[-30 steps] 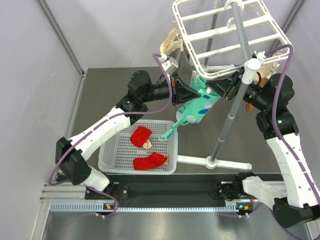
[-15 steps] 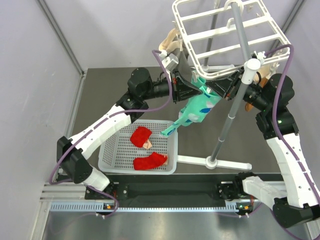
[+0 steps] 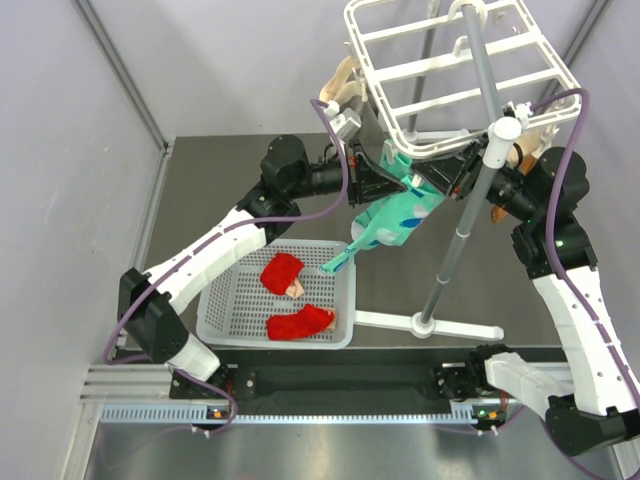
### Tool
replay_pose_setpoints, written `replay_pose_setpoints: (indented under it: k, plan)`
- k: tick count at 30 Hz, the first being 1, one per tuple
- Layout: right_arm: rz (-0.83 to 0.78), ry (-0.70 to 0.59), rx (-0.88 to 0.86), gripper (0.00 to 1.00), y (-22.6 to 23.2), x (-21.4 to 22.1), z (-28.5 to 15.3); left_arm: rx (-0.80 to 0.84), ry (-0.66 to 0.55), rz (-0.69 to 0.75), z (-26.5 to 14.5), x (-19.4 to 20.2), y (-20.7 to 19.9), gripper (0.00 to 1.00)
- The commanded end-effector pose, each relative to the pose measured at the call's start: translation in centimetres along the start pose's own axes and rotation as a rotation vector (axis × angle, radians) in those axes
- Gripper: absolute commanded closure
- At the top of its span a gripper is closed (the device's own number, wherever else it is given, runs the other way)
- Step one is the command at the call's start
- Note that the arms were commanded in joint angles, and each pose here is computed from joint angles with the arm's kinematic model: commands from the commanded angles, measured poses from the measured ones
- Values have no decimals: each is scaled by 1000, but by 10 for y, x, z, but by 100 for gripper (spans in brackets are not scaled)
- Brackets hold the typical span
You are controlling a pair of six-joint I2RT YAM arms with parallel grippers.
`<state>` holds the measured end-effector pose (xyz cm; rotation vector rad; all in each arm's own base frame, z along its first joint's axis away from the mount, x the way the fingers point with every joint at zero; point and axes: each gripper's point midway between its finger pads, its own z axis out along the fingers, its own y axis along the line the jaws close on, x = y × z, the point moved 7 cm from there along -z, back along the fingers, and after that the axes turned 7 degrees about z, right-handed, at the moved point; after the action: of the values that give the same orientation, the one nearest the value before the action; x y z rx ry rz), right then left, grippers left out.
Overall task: Clip the socks to the hanger
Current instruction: Clamp the sock onto the hanger.
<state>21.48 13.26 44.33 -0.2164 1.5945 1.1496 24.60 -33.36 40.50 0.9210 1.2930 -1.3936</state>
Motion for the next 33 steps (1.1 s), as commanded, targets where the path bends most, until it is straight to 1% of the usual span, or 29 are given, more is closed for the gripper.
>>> replay_pose_setpoints:
  k: [1,14,20,31,32,33]
  plan:
    - [-30,-18,-63,100,12,-4,-2,53,-60,41,1,-20,-8,100]
    - [-41,-19,-79,100,12,-3,-2,129,-69,-35,8,-24,-12,100]
    - [-39,-12,-79,100,10,0,-3,158,-90,-39,8,-31,-17,100]
    - [-40,-16,-67,100,13,-1,-6,129,-129,-51,6,-38,-14,100]
    - [-40,-17,-66,99,13,-2,-6,122,-135,-54,6,-39,-13,100]
    - [-40,-20,-64,92,13,-2,-6,122,-142,-57,6,-41,-13,100]
